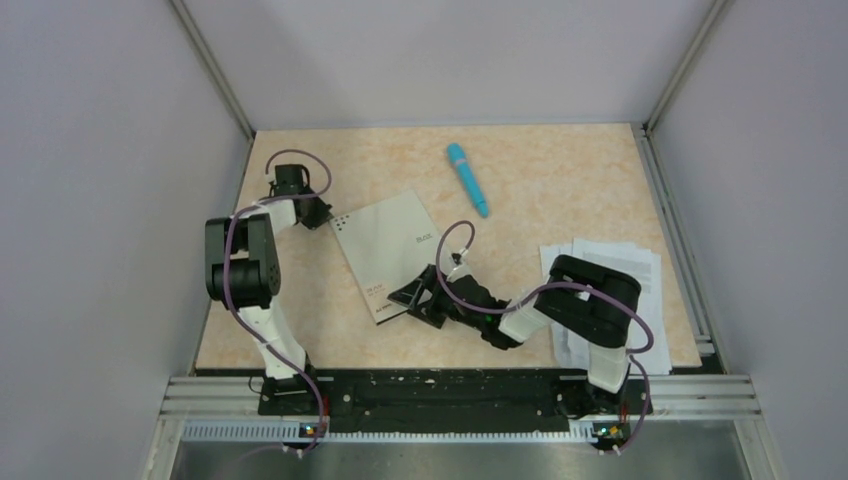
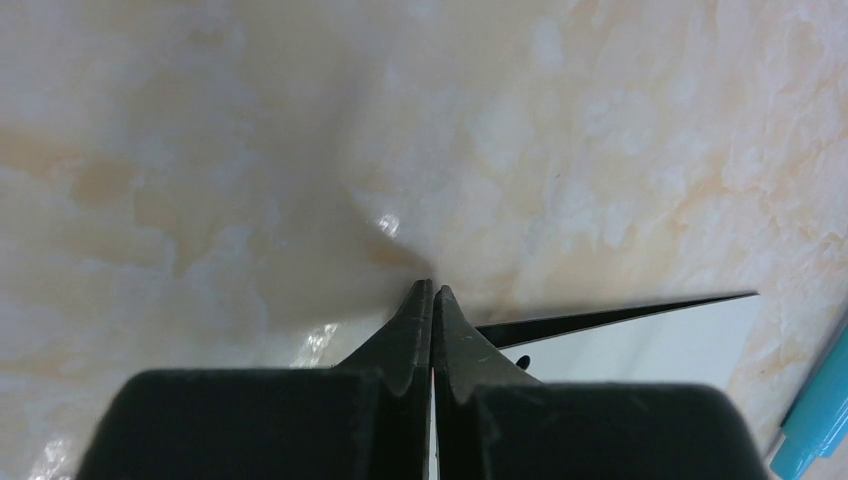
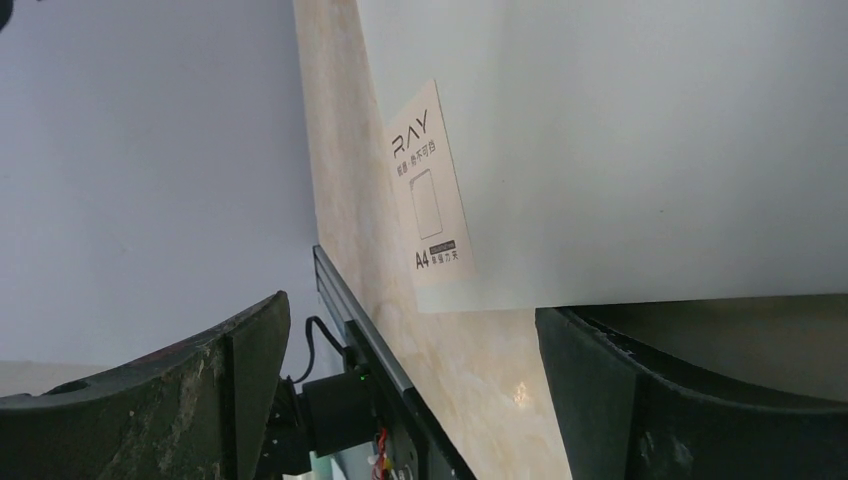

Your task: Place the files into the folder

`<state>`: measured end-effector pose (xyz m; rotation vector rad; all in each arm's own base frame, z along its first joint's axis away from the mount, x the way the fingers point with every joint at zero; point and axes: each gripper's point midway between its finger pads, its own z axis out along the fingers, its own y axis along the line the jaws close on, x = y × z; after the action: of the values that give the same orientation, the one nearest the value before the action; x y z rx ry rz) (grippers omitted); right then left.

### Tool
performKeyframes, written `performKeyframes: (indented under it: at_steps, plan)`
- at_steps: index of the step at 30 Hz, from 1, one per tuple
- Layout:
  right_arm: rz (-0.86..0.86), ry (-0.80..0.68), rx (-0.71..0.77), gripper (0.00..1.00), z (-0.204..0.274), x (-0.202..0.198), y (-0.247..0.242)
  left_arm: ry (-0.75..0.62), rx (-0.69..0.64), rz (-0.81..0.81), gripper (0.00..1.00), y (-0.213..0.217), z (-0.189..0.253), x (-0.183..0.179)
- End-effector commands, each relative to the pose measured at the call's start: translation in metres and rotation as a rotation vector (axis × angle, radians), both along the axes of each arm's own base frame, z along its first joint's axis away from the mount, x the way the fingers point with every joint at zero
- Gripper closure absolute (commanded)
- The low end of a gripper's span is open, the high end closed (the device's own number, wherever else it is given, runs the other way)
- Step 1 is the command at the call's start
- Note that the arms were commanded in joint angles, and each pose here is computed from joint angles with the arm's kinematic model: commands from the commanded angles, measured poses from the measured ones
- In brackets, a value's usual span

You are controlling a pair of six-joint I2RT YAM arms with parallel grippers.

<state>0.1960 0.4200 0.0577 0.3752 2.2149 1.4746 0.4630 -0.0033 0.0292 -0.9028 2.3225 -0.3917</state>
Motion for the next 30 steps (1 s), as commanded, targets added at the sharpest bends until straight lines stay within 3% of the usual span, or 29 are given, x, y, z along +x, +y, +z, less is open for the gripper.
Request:
performKeyframes:
  at_steps: [1, 17, 23, 30]
  plan:
    - [-0.114, 0.005, 0.023, 0.08, 0.001, 0.016, -0.021, 0.155, -0.037, 0.005, 1.0, -0.013, -0.017, -0.05]
    - [-0.216, 0.073, 0.207, 0.16, 0.008, 0.018, -0.044, 0.174, -0.054, 0.019, 1.0, -0.02, -0.023, -0.079]
    - [-0.234, 0.066, 0.215, 0.21, 0.006, 0.023, -0.043, 0.171, -0.066, 0.013, 1.0, -0.023, -0.024, -0.083]
    - [-0.222, 0.017, 0.16, 0.34, -0.002, 0.026, -0.039, 0.161, -0.084, 0.011, 1.0, -0.026, -0.021, -0.083]
